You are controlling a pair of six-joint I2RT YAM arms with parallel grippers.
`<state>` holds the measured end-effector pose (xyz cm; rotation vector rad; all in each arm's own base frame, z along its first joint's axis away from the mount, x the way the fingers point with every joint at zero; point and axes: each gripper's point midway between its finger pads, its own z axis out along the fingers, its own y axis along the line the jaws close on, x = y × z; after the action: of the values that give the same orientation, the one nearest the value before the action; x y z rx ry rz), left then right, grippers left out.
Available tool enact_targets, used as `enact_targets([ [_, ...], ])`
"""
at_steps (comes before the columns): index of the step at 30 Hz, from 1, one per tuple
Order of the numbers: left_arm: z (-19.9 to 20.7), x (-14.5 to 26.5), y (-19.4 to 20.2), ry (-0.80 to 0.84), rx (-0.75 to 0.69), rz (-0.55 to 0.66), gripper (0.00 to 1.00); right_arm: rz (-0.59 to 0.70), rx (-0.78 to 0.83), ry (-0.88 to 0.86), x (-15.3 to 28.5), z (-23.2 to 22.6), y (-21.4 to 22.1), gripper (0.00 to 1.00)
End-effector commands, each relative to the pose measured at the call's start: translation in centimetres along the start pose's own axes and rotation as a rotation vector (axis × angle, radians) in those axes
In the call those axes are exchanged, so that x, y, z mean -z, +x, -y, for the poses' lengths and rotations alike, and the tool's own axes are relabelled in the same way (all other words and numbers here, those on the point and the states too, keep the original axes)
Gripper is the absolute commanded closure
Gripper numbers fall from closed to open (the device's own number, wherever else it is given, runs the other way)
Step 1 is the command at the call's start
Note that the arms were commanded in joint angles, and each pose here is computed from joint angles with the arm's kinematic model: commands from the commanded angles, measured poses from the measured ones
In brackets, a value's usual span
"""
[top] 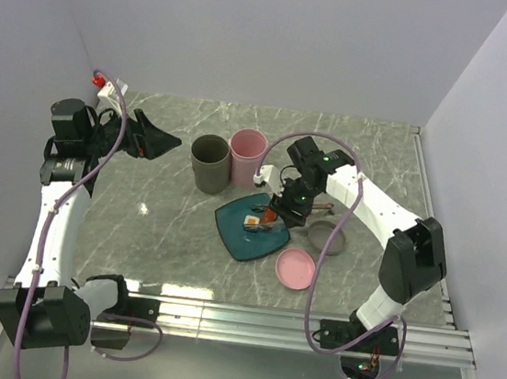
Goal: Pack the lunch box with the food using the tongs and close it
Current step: Pick up the fake food from the plate.
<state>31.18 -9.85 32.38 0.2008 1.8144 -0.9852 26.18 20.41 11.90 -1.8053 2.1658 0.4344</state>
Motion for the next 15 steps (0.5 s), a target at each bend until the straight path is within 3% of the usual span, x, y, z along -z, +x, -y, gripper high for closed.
enact_targets([
  [1, 0.3, 0.1, -0.6, 0.017, -0.046, 0.019, 0.0, 0.009, 0.028, 0.002, -0.4, 0.3, -0.4, 0.39],
  [7, 0.2, -0.1, -0.6, 0.021, -0.035, 0.018, 0.01, -0.005, 0.024, -0.016, -1.1, 0.0, 0.1, 0.4],
  [15, 0.3, -0.2, -0.8, 0.027, -0.027, 0.02, 0.01, 0.02, 0.03, -0.013, 0.1, 0.0, -0.8, 0.64],
])
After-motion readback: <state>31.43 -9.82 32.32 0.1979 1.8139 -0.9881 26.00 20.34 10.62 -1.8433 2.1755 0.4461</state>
